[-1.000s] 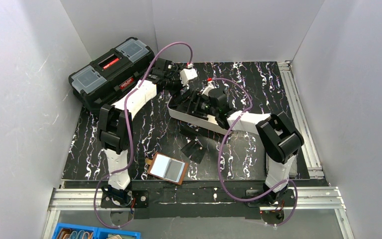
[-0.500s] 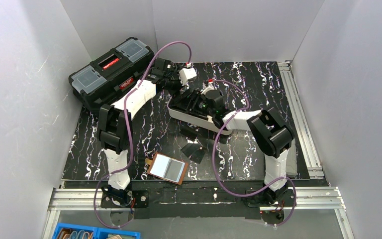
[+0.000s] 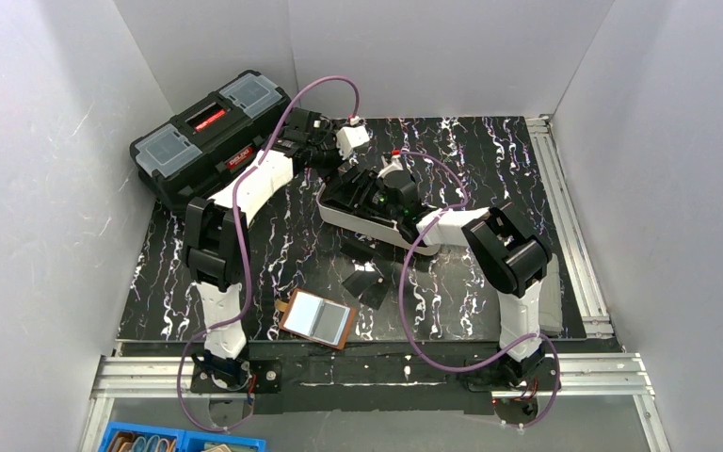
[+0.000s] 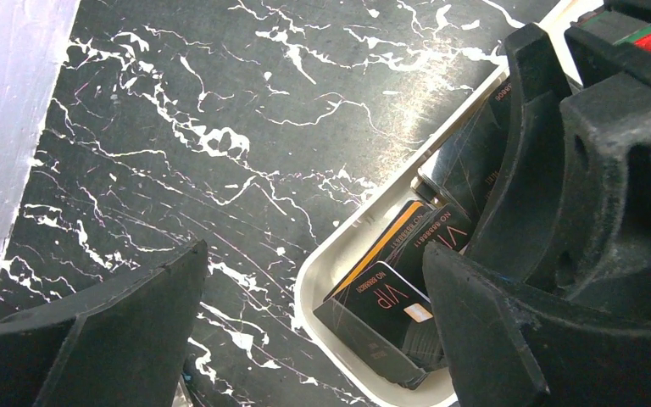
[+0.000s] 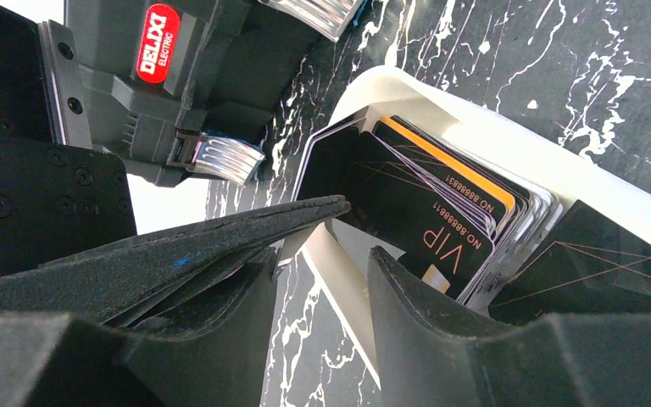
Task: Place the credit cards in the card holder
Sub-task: Pick up the credit card from the storage box, then place the credit card in the storage box.
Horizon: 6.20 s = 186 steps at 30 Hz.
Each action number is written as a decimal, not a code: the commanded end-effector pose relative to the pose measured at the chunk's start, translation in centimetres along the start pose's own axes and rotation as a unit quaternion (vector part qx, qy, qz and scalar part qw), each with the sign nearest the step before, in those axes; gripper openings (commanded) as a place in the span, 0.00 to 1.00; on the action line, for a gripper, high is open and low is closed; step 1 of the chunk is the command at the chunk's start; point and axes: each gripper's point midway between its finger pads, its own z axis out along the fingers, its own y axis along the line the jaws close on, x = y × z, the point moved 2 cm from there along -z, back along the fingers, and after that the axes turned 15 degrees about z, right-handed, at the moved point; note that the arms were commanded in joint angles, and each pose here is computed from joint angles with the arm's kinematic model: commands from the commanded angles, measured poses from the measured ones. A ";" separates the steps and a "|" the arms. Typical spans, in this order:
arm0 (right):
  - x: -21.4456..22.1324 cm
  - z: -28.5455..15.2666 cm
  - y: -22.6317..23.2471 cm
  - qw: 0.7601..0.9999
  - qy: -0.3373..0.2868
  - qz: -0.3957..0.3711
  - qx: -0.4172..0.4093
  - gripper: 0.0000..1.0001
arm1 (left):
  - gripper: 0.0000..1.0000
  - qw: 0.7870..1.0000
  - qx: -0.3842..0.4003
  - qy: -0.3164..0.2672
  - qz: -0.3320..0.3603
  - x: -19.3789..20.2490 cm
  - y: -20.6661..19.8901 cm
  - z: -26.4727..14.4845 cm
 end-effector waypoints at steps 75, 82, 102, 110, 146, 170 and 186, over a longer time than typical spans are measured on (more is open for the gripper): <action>4.1 -25.1 21.6 0.913 0.185 -0.216 -0.292 0.01 | 0.99 0.894 0.115 -0.297 -0.316 -14.7 -13.3 -28.7; 5.1 -24.4 22.1 0.905 0.226 -0.207 -0.294 0.01 | 0.63 0.902 0.127 -0.302 -0.282 -14.9 -13.6 -28.6; 4.8 -22.5 23.2 0.901 0.233 -0.193 -0.310 0.01 | 0.00 0.890 0.175 -0.305 -0.292 -15.7 -14.4 -28.1; 5.6 -22.9 22.8 0.888 0.266 -0.193 -0.320 0.02 | 0.00 0.893 0.174 -0.304 -0.283 -15.6 -13.9 -27.8; 7.5 -22.7 17.4 0.873 0.362 -0.191 -0.265 0.08 | 0.00 0.914 0.164 -0.273 -0.253 -14.6 -9.1 -25.4; 0.8 -16.2 8.8 0.952 0.259 -0.110 -0.123 0.01 | 0.00 0.927 0.115 -0.246 -0.257 -12.2 -5.2 -25.9; -8.7 -8.0 0.8 0.996 0.018 -0.040 0.076 0.01 | 0.00 0.942 0.103 -0.223 -0.227 -11.5 -10.4 -27.8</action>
